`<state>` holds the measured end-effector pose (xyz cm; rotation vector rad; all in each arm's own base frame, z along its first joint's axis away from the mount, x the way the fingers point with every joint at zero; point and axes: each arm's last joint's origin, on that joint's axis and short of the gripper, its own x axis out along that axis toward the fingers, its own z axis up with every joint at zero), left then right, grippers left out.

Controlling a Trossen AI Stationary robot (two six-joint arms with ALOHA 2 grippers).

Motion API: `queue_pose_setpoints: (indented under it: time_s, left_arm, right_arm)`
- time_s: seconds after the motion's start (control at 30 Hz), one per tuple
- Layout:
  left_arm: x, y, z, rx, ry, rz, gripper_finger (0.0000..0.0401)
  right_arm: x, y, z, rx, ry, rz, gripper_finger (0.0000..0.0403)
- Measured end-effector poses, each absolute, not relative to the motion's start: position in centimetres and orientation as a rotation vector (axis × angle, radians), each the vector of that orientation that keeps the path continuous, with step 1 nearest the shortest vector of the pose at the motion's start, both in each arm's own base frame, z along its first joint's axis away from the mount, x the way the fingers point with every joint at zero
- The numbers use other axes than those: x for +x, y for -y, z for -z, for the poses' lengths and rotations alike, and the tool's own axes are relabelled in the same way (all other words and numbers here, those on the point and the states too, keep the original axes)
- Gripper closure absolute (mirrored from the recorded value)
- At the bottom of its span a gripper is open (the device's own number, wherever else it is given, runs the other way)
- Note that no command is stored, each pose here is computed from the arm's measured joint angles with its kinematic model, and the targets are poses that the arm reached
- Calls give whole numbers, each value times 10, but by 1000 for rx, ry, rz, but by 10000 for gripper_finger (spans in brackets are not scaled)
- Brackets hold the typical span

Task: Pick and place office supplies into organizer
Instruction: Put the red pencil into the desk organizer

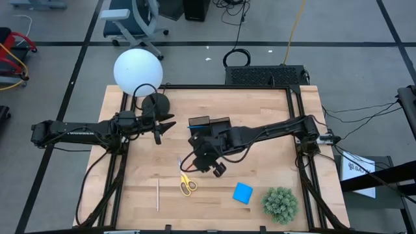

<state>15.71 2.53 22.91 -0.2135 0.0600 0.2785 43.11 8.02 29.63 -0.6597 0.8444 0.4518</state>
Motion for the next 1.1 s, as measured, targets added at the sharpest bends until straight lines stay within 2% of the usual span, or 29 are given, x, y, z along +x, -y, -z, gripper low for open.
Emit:
queue_pose_setpoints:
  time_s: [0.4,0.83,1.1]
  left_arm:
    - [157,-25,-229,-211,-60,-279,226]
    - [157,-25,-229,-211,-60,-279,226]
    - [157,-25,-229,-210,-59,-279,226]
  right_arm:
    - [418,-71,-337,-589,-710,-371,385]
    - [423,-57,-346,-507,-642,-288,385]
    - [418,-47,-369,-448,-538,-225,385]
